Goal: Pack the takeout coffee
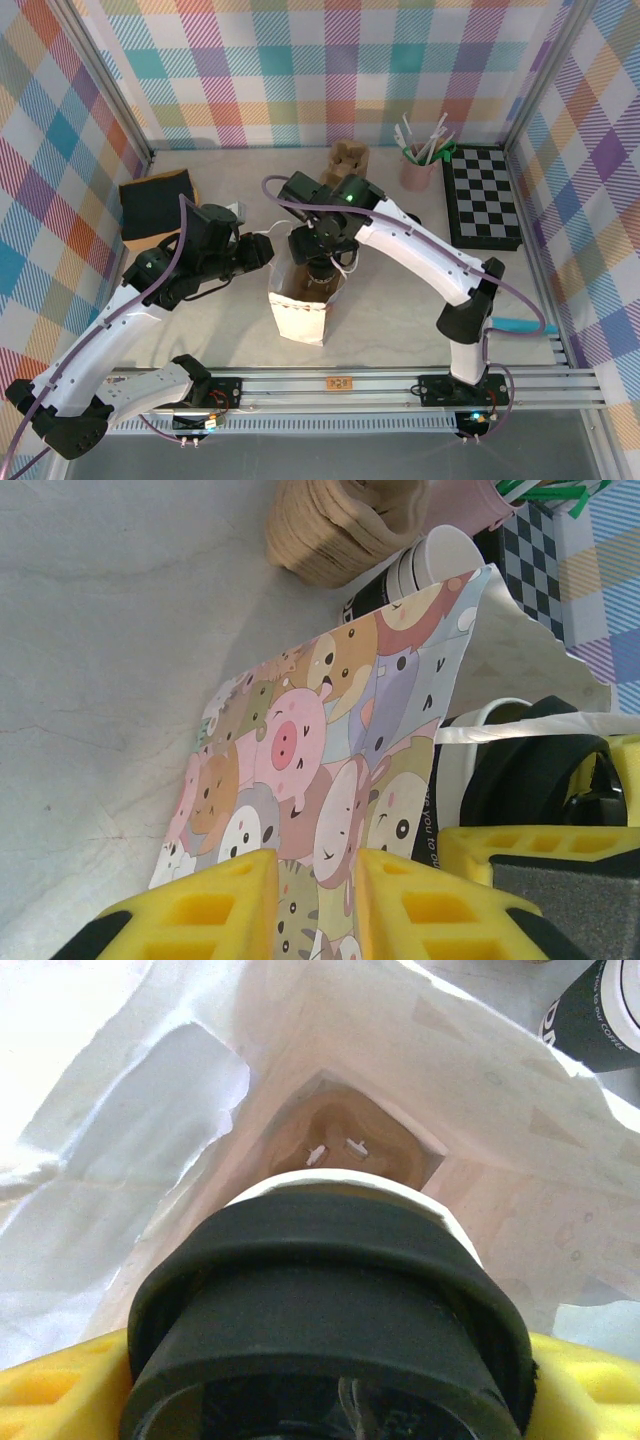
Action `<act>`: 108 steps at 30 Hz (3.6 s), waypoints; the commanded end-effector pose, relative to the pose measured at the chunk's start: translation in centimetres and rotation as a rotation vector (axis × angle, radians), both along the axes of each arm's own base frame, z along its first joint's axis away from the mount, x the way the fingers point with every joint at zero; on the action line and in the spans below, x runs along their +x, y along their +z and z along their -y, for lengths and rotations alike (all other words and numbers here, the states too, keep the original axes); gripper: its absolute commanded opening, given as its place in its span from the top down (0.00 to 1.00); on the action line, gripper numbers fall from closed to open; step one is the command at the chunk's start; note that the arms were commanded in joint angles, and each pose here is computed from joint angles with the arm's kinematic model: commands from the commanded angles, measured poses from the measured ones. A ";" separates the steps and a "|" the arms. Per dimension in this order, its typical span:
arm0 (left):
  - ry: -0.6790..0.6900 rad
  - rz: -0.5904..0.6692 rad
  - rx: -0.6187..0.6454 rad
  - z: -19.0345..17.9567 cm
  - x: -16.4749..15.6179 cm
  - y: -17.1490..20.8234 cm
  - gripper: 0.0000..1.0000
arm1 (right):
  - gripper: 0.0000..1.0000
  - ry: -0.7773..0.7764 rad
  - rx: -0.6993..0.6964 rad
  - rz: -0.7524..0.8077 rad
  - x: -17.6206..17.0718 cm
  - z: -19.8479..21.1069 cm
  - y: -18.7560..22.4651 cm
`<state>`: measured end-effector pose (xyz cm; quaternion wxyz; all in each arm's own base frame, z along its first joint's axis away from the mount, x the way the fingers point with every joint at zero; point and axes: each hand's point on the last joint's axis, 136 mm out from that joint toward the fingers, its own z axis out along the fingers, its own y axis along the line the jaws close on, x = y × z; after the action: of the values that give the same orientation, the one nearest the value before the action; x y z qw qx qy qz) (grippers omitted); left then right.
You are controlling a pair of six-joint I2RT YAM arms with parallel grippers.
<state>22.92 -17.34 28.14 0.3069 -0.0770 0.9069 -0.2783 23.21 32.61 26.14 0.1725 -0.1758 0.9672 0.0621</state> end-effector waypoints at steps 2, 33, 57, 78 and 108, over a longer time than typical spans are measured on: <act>0.013 0.026 -0.006 -0.5 0.0 1.1 0.74 | 0.25 -0.020 -0.052 -0.063 -0.4 0.1 -1.1; 0.046 0.042 0.017 -1.4 0.1 1.0 0.82 | 0.28 -0.080 -0.095 -0.140 -1.0 0.3 -3.9; 0.057 0.040 0.029 -1.5 0.4 0.9 0.84 | 0.30 -0.109 -0.109 -0.157 -1.6 1.1 -6.3; 0.055 0.034 0.041 -1.7 0.1 0.7 0.87 | 0.31 -0.158 -0.138 -0.096 0.1 1.9 -6.9; 0.071 0.045 0.077 -1.9 0.9 1.0 0.88 | 0.35 0.060 -0.074 -0.188 -3.8 0.9 -7.7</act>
<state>23.59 -16.12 28.09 0.3254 -0.0900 0.9091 -0.2441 20.37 32.25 18.59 0.0892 -0.1923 0.9759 0.0527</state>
